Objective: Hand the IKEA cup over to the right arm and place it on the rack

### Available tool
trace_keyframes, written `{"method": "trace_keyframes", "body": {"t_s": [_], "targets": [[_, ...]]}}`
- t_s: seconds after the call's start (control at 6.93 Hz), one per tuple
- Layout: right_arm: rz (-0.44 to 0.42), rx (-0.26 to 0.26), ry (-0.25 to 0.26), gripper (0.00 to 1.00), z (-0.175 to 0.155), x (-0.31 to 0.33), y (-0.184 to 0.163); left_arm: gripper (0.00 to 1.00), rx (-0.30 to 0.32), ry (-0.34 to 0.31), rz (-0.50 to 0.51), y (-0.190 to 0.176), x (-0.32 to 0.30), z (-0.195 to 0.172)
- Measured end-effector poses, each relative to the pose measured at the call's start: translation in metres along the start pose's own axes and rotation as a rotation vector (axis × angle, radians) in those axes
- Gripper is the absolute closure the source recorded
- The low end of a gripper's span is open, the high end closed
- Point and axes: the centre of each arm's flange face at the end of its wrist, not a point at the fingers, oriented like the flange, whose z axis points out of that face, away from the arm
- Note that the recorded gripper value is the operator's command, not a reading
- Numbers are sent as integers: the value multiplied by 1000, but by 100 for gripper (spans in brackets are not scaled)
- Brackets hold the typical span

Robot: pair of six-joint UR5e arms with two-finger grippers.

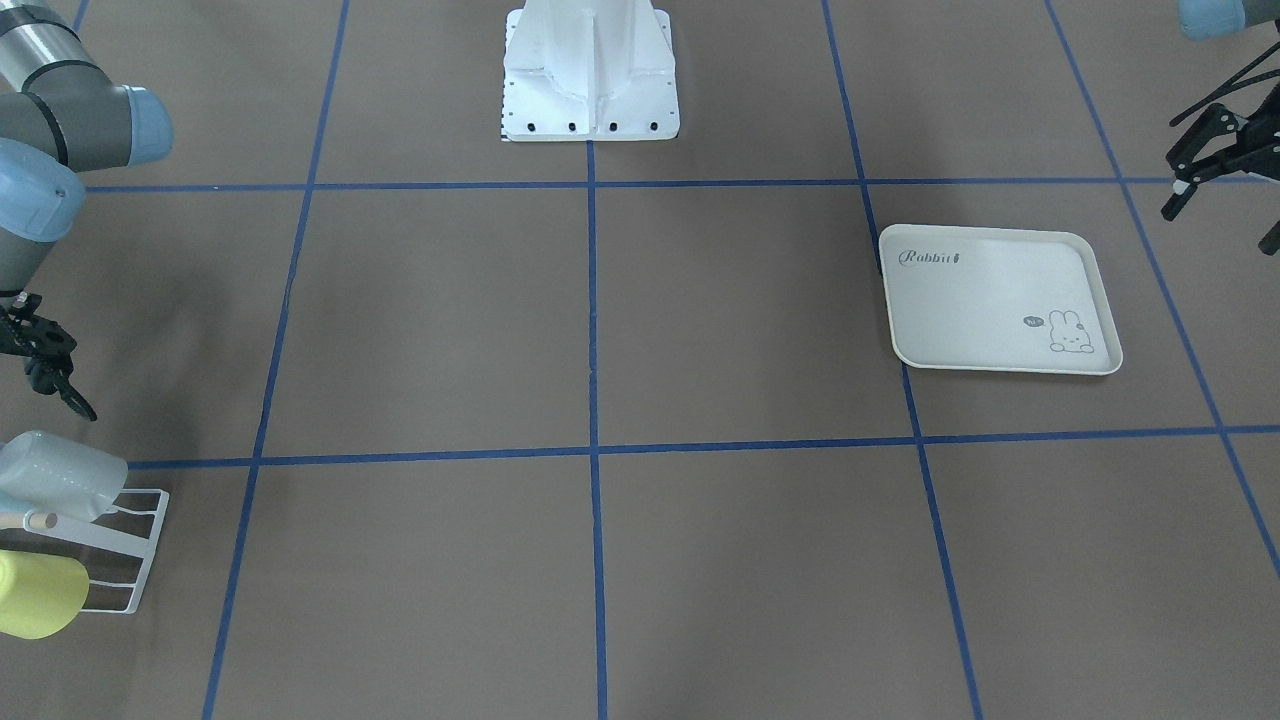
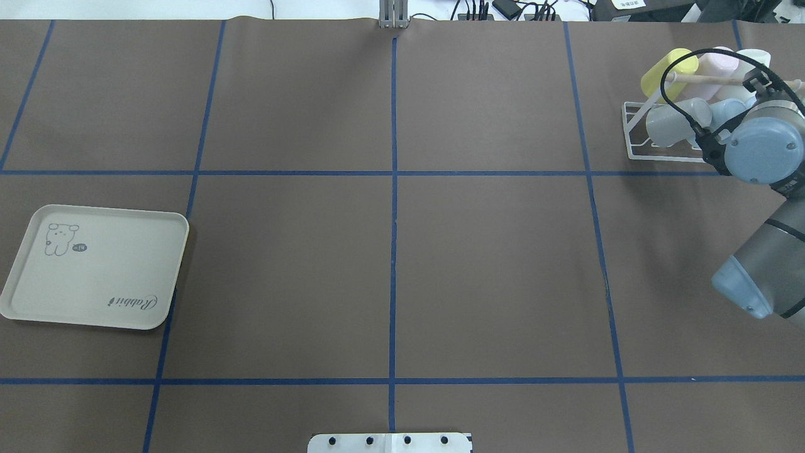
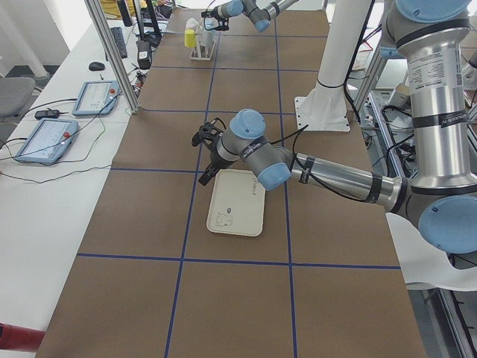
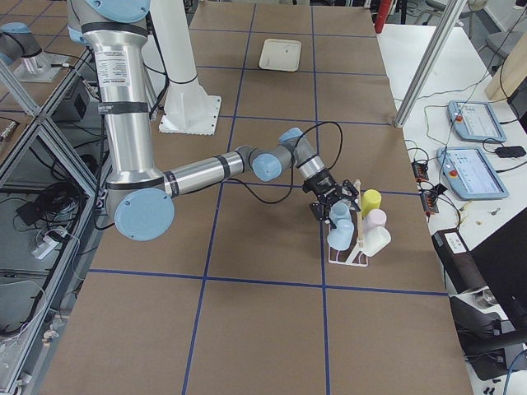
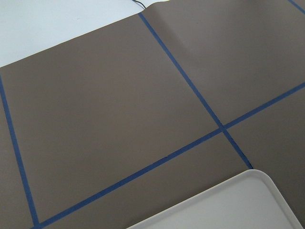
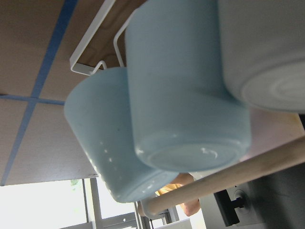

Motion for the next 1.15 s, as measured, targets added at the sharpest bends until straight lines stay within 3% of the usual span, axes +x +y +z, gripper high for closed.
{"method": "trace_keyframes", "body": {"t_s": [0.14,0.29,0.58,0.72,0.87,1.15], "targets": [[43,25,0,1,-2,7,17,0,2,0,1,0,1,-1],[103,78,-32,2,5,9,46,0,3,0,2,-1,1,-2],[279,224,-134,1,26,-2,114,0,11,2,7,-1,1,-3],[450,311,-215,1,39,-22,149,0,16,3,11,-1,2,-3],[670,360,-314,1,49,-51,172,0,17,4,12,1,1,-4],[1164,339,-536,0,60,-122,193,0,7,1,10,9,-1,-4]]}}
